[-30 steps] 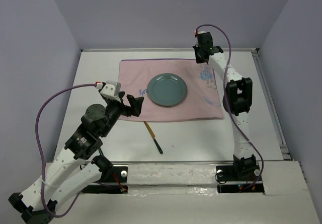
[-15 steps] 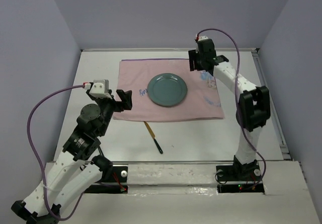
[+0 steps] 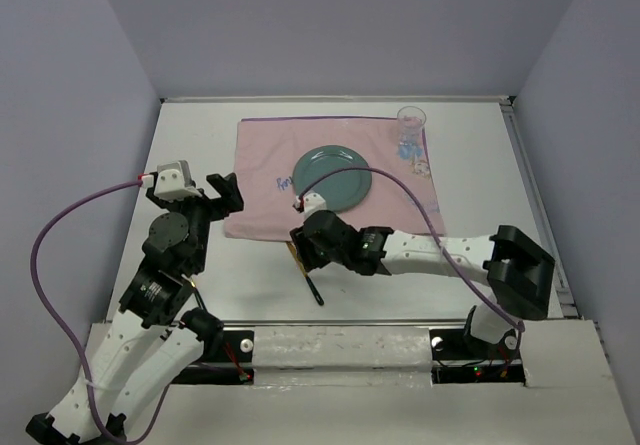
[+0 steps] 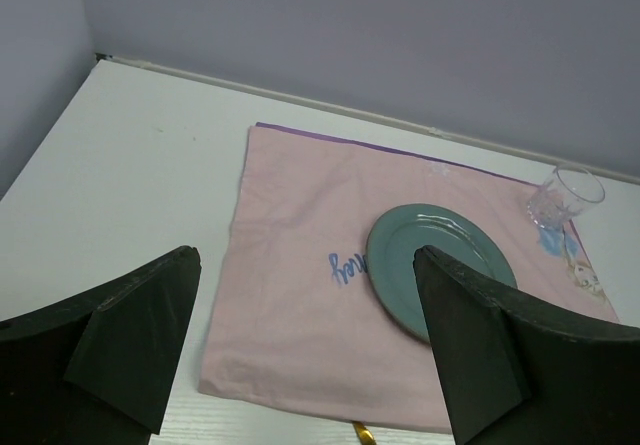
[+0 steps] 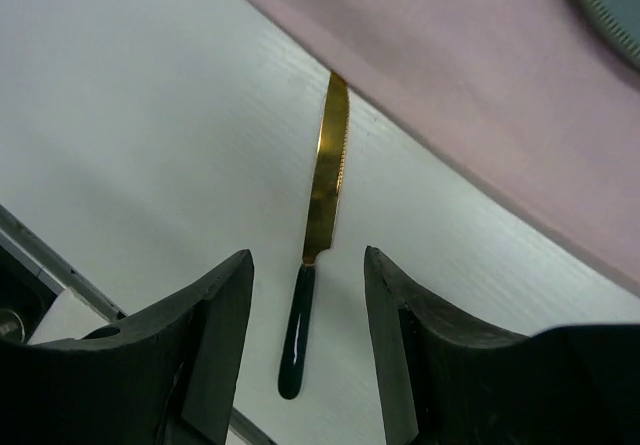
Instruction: Set the dinner table for one person
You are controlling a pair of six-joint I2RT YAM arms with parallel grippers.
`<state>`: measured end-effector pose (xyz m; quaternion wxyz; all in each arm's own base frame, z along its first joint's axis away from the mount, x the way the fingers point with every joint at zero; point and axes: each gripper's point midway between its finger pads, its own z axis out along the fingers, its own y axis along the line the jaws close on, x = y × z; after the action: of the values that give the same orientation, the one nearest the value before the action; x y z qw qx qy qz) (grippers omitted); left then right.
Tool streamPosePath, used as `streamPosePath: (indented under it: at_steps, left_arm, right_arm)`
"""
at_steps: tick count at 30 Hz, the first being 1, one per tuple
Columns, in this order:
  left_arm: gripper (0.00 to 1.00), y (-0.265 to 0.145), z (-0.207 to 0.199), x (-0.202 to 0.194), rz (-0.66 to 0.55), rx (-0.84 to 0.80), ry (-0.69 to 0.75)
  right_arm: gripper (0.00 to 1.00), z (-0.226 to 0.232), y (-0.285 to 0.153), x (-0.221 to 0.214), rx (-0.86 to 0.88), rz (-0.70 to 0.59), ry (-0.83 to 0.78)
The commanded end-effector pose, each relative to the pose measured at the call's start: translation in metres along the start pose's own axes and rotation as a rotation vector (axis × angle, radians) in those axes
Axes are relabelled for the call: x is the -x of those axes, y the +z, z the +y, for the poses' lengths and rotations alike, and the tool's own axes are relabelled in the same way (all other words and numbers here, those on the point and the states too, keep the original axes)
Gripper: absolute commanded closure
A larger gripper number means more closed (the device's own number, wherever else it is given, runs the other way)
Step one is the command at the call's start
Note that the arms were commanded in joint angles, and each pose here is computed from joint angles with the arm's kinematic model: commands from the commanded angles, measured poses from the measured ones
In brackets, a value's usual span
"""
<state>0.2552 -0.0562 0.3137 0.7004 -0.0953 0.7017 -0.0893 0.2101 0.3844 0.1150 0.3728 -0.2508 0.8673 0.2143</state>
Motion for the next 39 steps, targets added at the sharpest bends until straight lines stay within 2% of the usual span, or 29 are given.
streamPosePath:
  at_steps: [1,5,13,19,20,22,26,30,32,33,36,37,38,39]
  left_arm:
    - [0.01,0.004,0.007,0.008,-0.039,0.044,-0.026]
    - [0.01,0.005,0.006,0.008,-0.039,0.038,-0.027]
    - [0.01,0.003,0.001,0.011,-0.046,0.002,-0.040]
    - [0.01,0.003,-0.005,0.010,-0.034,-0.029,-0.041]
    - [0.01,0.001,-0.006,0.013,-0.043,-0.041,-0.051]
    - [0.01,-0.003,-0.007,0.017,-0.057,-0.053,-0.062]
    - [0.01,-0.009,-0.008,0.025,-0.085,-0.076,-0.080]
    - [0.01,-0.013,-0.012,0.031,-0.096,-0.104,-0.088]
    - [0.01,-0.017,-0.013,0.034,-0.107,-0.120,-0.097]
    - [0.01,-0.019,-0.014,0.037,-0.114,-0.126,-0.103]
    - [0.01,-0.025,-0.012,0.043,-0.138,-0.135,-0.113]
    - [0.01,-0.030,-0.011,0.047,-0.153,-0.142,-0.124]
    - [0.01,-0.031,-0.012,0.048,-0.158,-0.148,-0.130]
    - [0.01,-0.033,-0.011,0.049,-0.162,-0.149,-0.132]
  right_arm:
    - [0.47,0.015,0.001,-0.016,-0.110,0.010,0.006]
    - [0.49,0.009,0.007,-0.046,-0.177,0.075,0.003]
    - [0.59,0.021,0.004,-0.098,-0.184,0.196,0.007]
    - [0.65,0.018,0.012,-0.120,-0.224,0.239,0.025]
    - [0.80,0.019,0.014,-0.120,-0.228,0.238,0.028]
    - [0.99,0.019,0.014,-0.119,-0.227,0.238,0.035]
    - [1.00,0.036,-0.007,-0.087,-0.177,0.169,0.041]
    - [1.00,0.050,-0.055,-0.023,-0.086,0.008,0.073]
    - [1.00,0.029,-0.070,0.004,-0.131,-0.075,0.096]
    - [1.00,0.003,-0.077,0.024,-0.168,-0.116,0.129]
    - [1.00,-0.047,-0.079,0.046,-0.262,-0.152,0.140]
    - [1.00,-0.083,-0.075,0.058,-0.345,-0.168,0.170]
    - [1.00,-0.099,-0.073,0.064,-0.383,-0.173,0.172]
    - [1.00,-0.115,-0.067,0.071,-0.417,-0.180,0.141]
